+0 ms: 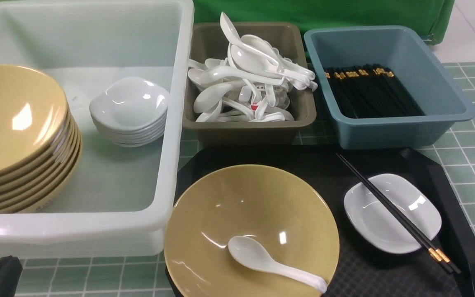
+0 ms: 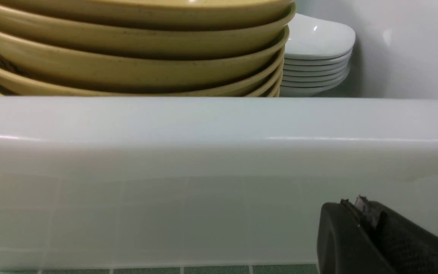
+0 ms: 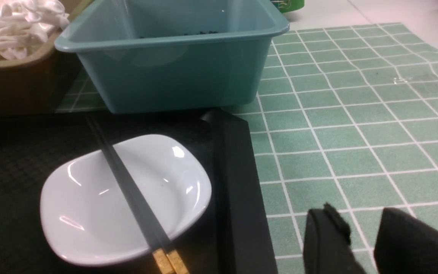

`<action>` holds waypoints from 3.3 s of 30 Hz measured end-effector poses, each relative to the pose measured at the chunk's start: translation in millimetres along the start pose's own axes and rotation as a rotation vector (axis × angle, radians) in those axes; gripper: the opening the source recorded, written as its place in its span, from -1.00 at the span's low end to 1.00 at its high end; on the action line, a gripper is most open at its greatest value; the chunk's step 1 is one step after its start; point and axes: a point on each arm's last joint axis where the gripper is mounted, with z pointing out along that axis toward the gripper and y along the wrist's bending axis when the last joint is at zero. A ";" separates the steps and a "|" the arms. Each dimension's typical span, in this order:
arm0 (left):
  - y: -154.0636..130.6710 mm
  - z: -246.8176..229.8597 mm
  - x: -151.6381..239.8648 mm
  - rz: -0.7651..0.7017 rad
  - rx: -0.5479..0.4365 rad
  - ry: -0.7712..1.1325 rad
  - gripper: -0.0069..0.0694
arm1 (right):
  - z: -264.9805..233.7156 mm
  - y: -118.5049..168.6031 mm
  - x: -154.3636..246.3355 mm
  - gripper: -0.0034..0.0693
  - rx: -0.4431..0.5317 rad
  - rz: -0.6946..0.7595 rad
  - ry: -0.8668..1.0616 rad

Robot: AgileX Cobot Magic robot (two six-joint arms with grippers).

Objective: On blue table put chopsticks spoon bowls plates into blue grey white boxes.
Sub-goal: 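Move the grippers toward the tableware on the black tray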

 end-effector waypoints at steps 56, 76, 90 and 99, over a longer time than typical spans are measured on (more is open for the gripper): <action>-29.5 -17.1 -139.7 -0.354 0.253 0.142 -0.85 | -19.2 34.4 -128.5 -0.80 -0.258 0.088 0.240; -130.2 77.3 -198.4 0.482 0.670 0.702 -0.85 | 153.0 104.6 -122.7 -0.60 -0.457 -0.533 0.987; -169.2 108.9 -174.9 0.539 0.718 0.743 -0.85 | 231.9 122.1 -69.4 0.52 -0.406 -0.528 1.129; -171.0 112.4 -177.6 0.532 0.711 0.694 -0.85 | 235.1 121.8 -59.3 -0.48 -0.353 -0.474 1.201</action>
